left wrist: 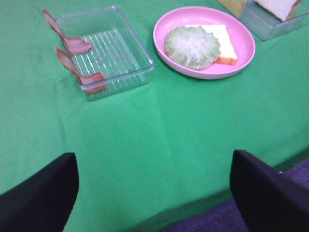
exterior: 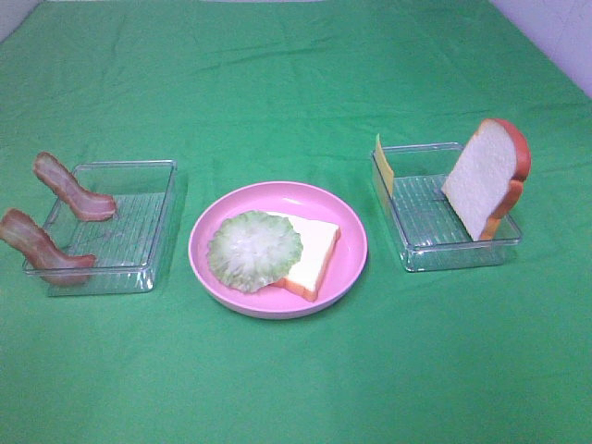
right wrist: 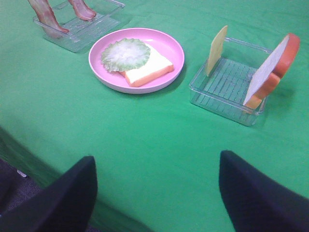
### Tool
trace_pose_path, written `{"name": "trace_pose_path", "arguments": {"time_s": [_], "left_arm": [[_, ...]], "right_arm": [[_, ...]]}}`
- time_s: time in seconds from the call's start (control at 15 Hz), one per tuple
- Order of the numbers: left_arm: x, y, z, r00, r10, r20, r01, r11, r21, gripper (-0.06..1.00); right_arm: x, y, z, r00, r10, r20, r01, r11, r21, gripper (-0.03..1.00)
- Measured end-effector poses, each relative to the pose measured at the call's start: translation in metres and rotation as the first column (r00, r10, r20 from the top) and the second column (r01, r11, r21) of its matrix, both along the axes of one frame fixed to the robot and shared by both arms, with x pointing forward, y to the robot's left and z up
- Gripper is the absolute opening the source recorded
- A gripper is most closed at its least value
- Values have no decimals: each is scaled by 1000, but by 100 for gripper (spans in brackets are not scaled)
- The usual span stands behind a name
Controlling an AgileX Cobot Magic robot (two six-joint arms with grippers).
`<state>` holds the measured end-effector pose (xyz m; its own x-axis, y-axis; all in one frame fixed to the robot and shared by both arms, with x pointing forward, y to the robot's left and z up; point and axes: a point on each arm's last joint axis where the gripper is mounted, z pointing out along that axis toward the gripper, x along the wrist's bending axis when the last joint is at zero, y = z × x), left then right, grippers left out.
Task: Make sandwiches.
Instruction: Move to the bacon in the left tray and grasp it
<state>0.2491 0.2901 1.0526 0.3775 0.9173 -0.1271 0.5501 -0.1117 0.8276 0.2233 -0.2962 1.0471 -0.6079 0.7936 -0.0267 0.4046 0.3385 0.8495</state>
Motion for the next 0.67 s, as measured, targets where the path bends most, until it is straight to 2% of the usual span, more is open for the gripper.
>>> {"name": "trace_pose_path", "arguments": {"time_s": [0.07, 0.27, 0.33, 0.4, 0.53, 0.67], "left_arm": [[22, -9, -2, 985, 59, -161, -62, 998, -12, 80], [70, -28, 8, 942, 153, -299, -177, 983, -54, 79], [89, -34, 11, 926, 179, -332, -207, 977, -50, 78], [107, -41, 10, 901, 206, -382, -233, 972, -24, 77], [146, -56, 1, 832, 253, -494, -263, 964, 50, 76], [178, -69, -11, 770, 281, -572, -260, 958, 121, 76]], "right_arm": [[0, 0, 0, 1000, 0, 1, 0, 1000, -1, 68], [0, 0, 0, 1000, 0, 1, 0, 1000, -1, 68], [0, 0, 0, 1000, 0, 1, 0, 1000, -1, 68], [0, 0, 0, 1000, 0, 1, 0, 1000, -1, 68], [0, 0, 0, 1000, 0, 1, 0, 1000, -1, 68], [0, 0, 0, 1000, 0, 1, 0, 1000, -1, 68]]}}
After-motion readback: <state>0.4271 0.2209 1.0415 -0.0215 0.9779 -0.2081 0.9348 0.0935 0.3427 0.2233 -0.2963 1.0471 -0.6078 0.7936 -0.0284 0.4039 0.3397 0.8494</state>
